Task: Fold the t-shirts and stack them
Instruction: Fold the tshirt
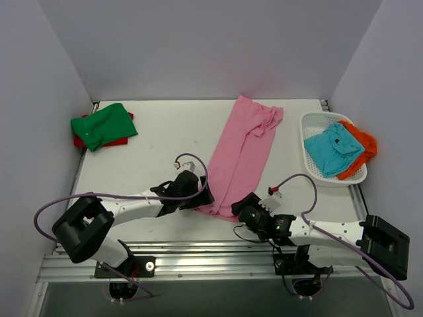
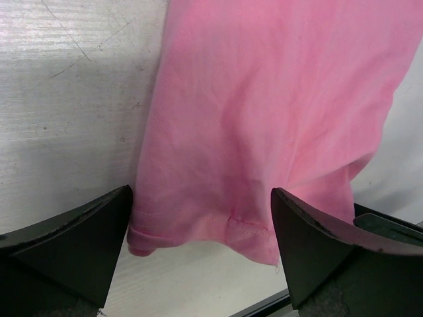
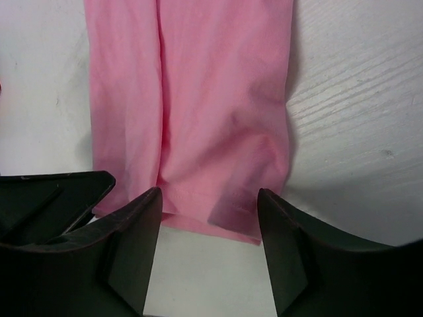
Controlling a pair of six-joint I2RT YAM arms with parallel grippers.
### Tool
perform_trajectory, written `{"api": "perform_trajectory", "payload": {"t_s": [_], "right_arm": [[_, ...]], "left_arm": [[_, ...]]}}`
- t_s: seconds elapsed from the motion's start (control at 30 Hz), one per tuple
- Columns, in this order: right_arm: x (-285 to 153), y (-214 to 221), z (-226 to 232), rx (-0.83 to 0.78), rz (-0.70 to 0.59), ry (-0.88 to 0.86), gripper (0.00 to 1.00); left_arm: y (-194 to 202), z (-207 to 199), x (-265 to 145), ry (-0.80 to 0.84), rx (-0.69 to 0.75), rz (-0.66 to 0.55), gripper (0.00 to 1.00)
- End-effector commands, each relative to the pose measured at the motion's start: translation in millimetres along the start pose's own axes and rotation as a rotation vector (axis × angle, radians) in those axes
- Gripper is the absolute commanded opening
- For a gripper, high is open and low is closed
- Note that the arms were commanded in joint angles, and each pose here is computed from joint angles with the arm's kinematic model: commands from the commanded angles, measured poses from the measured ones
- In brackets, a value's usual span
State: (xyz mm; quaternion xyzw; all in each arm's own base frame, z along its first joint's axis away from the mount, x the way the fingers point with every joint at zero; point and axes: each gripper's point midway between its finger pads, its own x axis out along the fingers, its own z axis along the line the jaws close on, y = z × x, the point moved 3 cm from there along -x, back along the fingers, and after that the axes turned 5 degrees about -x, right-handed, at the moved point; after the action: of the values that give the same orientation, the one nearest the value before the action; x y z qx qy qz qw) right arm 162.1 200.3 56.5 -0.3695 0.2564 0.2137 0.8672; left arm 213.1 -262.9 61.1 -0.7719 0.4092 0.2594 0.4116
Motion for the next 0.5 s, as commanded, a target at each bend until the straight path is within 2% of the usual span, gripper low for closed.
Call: {"api": "perform_trajectory", "payload": {"t_s": [0.0, 0.1, 0.27, 0.37, 0.47], "right_arm": [[-0.4, 7.6, -12.6, -0.04, 0.016, 0.033, 0.58], [1.3, 14.9, -20.1, -0.043, 0.031, 0.052, 0.61], [5.3, 26.3, -28.2, -0.05, 0.058, 0.071, 0.6], [5.9, 30.2, -29.5, -0.059, 0.064, 0.075, 0.57], [6.1, 30.7, -30.9, -0.058, 0.062, 0.078, 0.47]], "left_arm": [[9.2, 12.6, 0.4, -0.04, 0.002, 0.023, 0.95], [9.8, 12.2, 2.5, -0.036, 0.0, 0.024, 0.89], [11.5, 12.8, 4.1, -0.036, 0.001, 0.032, 0.84], [11.7, 13.1, 4.4, -0.038, 0.002, 0.033, 0.79], [11.7, 13.5, 4.2, -0.038, 0.002, 0.031, 0.72]]}}
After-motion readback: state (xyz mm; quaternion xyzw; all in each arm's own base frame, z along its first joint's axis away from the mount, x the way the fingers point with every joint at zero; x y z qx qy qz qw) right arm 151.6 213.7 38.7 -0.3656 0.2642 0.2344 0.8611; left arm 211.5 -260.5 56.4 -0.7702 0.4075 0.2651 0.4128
